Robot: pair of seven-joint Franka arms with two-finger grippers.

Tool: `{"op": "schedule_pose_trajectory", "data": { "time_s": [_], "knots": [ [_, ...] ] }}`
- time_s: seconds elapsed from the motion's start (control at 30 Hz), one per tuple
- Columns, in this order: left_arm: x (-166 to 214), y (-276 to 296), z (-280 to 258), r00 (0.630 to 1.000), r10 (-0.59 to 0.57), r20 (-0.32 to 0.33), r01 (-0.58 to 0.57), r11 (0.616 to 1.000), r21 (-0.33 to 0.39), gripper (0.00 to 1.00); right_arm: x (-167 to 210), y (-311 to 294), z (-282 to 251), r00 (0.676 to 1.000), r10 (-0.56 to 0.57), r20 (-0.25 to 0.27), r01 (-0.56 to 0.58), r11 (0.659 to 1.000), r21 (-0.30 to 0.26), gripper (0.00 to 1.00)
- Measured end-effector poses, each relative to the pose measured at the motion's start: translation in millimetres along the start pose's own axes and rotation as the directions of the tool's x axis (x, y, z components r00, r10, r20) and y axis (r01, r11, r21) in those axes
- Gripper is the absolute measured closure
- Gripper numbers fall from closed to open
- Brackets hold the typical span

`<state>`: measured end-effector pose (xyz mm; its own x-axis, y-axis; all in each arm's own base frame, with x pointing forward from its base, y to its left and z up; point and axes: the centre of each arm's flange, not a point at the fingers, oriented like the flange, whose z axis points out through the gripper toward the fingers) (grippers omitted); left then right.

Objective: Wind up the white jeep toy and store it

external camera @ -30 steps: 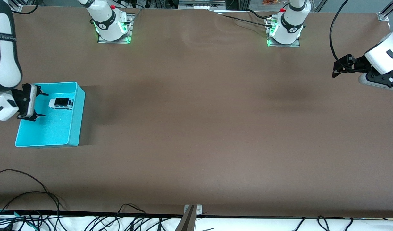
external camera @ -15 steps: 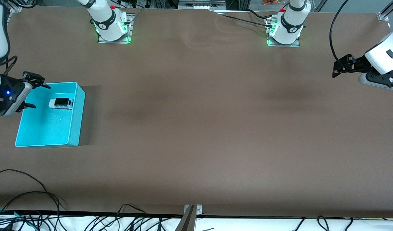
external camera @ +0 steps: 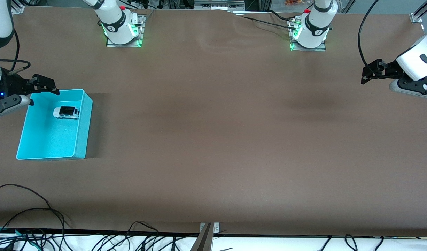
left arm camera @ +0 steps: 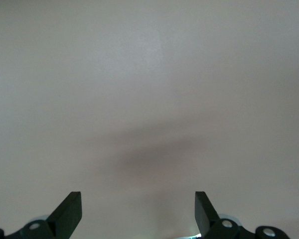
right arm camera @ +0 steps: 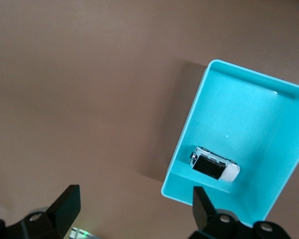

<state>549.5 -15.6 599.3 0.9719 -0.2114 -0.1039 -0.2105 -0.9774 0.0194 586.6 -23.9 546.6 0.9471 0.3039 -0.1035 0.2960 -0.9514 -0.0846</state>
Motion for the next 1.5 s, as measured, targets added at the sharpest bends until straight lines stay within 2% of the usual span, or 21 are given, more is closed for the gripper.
{"op": "schedule_pose_trajectory", "data": {
  "time_s": [0.2, 0.3, 0.7, 0.87, 1.0, 1.2, 1.5],
  "knots": [
    [0, 0, 0, 1.000, 0.000, 0.000, 0.000, 1.000, 0.000, 0.00, 7, -20, -16, 0.988, 0.155, -0.025, -0.156, 0.987, -0.027, 0.00],
    [0, 0, 0, 1.000, 0.000, 0.000, 0.000, 1.000, 0.000, 0.00, 9, -24, -19, 0.981, 0.190, -0.033, -0.190, 0.981, -0.029, 0.00],
    [0, 0, 0, 1.000, 0.000, 0.000, 0.000, 1.000, 0.000, 0.00, 1, -30, -31, 0.977, 0.208, -0.043, -0.209, 0.978, -0.025, 0.00],
    [0, 0, 0, 1.000, 0.000, 0.000, 0.000, 1.000, 0.000, 0.00, -19, -31, -36, 0.976, 0.214, -0.037, -0.214, 0.977, -0.014, 0.00],
    [0, 0, 0, 1.000, 0.000, 0.000, 0.000, 1.000, 0.000, 0.00, -40, -34, -38, 0.965, 0.262, -0.023, -0.262, 0.965, -0.001, 0.00],
    [0, 0, 0, 1.000, 0.000, 0.000, 0.000, 1.000, 0.000, 0.00, -61, -55, -38, 0.951, 0.310, -0.015, -0.310, 0.950, -0.036, 0.00],
    [0, 0, 0, 1.000, 0.000, 0.000, 0.000, 1.000, 0.000, 0.00, -64, -69, -37, 0.952, 0.305, -0.015, -0.306, 0.951, -0.047, 0.00]
  ]
}}
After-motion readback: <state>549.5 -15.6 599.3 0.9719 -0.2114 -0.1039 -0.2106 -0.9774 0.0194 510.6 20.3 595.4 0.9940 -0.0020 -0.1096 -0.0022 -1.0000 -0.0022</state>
